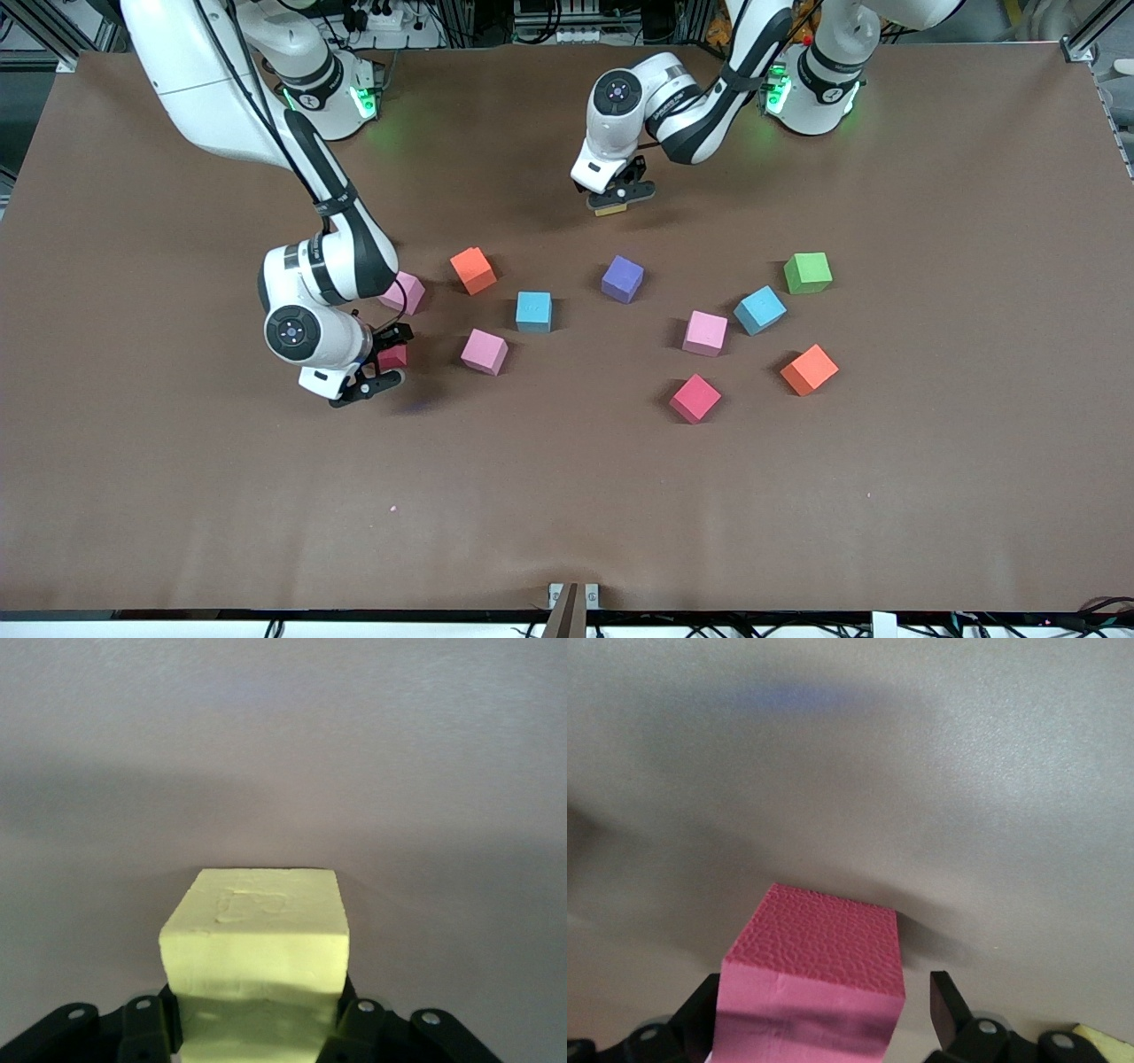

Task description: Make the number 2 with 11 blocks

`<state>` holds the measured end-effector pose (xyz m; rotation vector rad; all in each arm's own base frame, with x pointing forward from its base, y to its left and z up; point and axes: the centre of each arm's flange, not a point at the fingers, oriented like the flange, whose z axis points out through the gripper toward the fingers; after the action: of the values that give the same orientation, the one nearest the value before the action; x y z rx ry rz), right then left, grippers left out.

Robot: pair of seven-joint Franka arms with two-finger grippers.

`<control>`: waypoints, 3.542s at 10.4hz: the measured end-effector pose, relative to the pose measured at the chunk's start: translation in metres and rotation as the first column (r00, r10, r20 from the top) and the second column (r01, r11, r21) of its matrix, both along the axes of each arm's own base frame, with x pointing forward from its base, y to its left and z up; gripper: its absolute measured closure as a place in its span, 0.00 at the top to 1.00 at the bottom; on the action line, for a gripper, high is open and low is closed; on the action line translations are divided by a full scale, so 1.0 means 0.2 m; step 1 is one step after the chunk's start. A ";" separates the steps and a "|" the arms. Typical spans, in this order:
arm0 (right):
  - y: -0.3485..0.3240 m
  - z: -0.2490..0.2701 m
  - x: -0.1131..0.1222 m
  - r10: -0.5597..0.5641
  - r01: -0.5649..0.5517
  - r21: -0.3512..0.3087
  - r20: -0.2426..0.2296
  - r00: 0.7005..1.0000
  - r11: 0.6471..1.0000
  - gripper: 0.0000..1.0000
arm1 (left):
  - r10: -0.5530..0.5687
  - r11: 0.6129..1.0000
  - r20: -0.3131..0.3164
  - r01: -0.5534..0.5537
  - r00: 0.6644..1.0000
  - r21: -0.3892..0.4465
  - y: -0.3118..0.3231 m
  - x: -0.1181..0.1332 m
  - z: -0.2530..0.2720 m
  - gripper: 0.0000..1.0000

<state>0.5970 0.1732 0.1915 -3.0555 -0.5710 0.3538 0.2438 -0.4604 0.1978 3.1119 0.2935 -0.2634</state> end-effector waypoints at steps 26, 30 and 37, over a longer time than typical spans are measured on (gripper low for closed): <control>0.32 0.42 -0.08 0.233 -0.236 0.083 0.044 0.972 0.968 0.59 | -0.009 0.999 0.059 0.010 0.998 -0.030 -0.06 0.57 0.25 1.00; 0.50 0.54 -0.15 0.610 -0.618 0.139 0.100 0.786 0.774 0.59 | 0.147 0.989 0.082 -0.145 0.986 -0.035 0.19 0.98 0.36 1.00; 1.12 0.49 -0.61 0.872 -0.867 0.167 0.065 0.484 0.469 0.59 | 0.520 0.853 0.028 -0.521 0.854 0.036 0.31 1.09 0.19 1.00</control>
<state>0.4744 0.3980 0.2901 -2.2764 -2.0314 0.3015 0.4626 -0.3993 0.2356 2.9138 1.1282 -0.2185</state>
